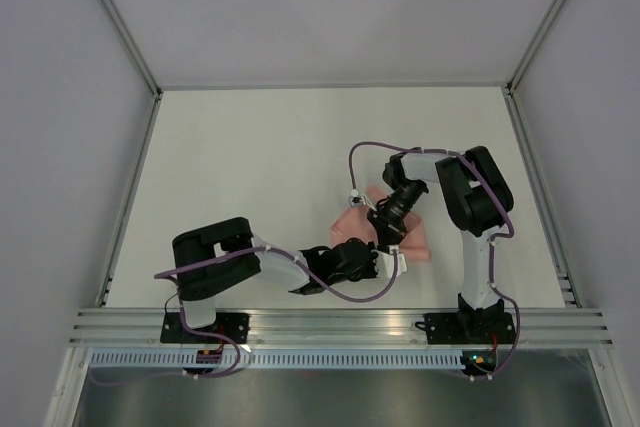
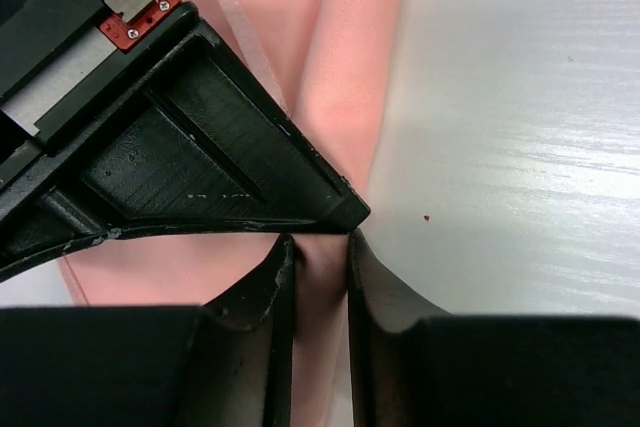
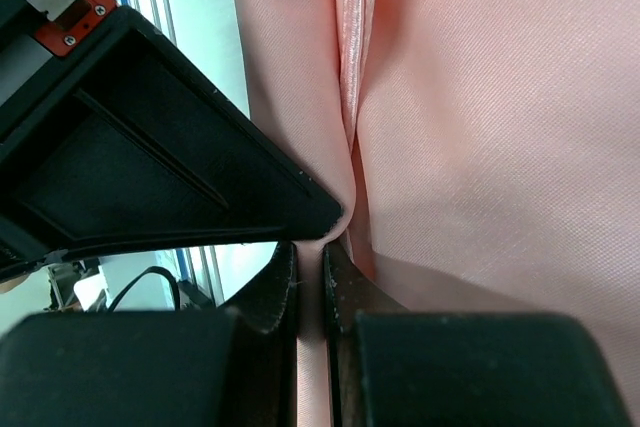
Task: Fold the napkin, place the utensils inside, and roll it up
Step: Roll the napkin with the utensil
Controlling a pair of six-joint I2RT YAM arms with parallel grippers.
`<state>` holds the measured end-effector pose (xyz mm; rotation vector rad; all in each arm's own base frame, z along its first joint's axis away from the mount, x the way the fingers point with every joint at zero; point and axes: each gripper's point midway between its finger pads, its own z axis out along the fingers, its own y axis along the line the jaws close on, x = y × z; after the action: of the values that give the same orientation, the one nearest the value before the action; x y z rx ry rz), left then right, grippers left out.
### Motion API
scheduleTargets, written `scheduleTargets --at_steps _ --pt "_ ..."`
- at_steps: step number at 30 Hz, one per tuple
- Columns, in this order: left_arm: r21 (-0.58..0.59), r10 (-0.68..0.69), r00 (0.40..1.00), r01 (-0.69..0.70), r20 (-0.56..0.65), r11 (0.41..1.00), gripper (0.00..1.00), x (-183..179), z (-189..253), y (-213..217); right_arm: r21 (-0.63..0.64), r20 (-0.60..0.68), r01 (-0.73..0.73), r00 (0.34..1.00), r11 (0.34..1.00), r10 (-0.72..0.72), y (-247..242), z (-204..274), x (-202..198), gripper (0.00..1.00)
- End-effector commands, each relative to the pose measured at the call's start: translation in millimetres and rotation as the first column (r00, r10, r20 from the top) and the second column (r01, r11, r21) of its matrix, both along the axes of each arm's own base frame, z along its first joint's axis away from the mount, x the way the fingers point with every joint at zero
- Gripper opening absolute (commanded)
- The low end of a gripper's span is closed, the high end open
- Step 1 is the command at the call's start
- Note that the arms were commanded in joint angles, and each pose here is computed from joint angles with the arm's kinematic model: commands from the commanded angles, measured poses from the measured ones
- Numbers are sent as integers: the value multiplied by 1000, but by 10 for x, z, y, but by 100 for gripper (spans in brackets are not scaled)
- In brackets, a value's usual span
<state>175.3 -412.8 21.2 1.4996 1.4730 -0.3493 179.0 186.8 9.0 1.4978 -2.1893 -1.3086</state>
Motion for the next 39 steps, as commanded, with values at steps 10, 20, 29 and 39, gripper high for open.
scheduleTargets --at_steps 10,20,29,39 --pt "112 39 901 11 -433 994 2 -259 -613 407 -26 273 -40 961 999 45 -53 -221 405 40" --pt "56 69 765 -43 -641 998 2 -171 -674 578 159 472 136 859 978 -197 -12 604 923 48" --pt "46 81 449 -88 -890 995 2 -128 -816 717 250 731 120 627 961 -269 -249 971 885 52" --pt "44 60 134 -120 -989 992 2 -112 -893 761 125 903 -6 414 992 -112 -105 519 490 61"
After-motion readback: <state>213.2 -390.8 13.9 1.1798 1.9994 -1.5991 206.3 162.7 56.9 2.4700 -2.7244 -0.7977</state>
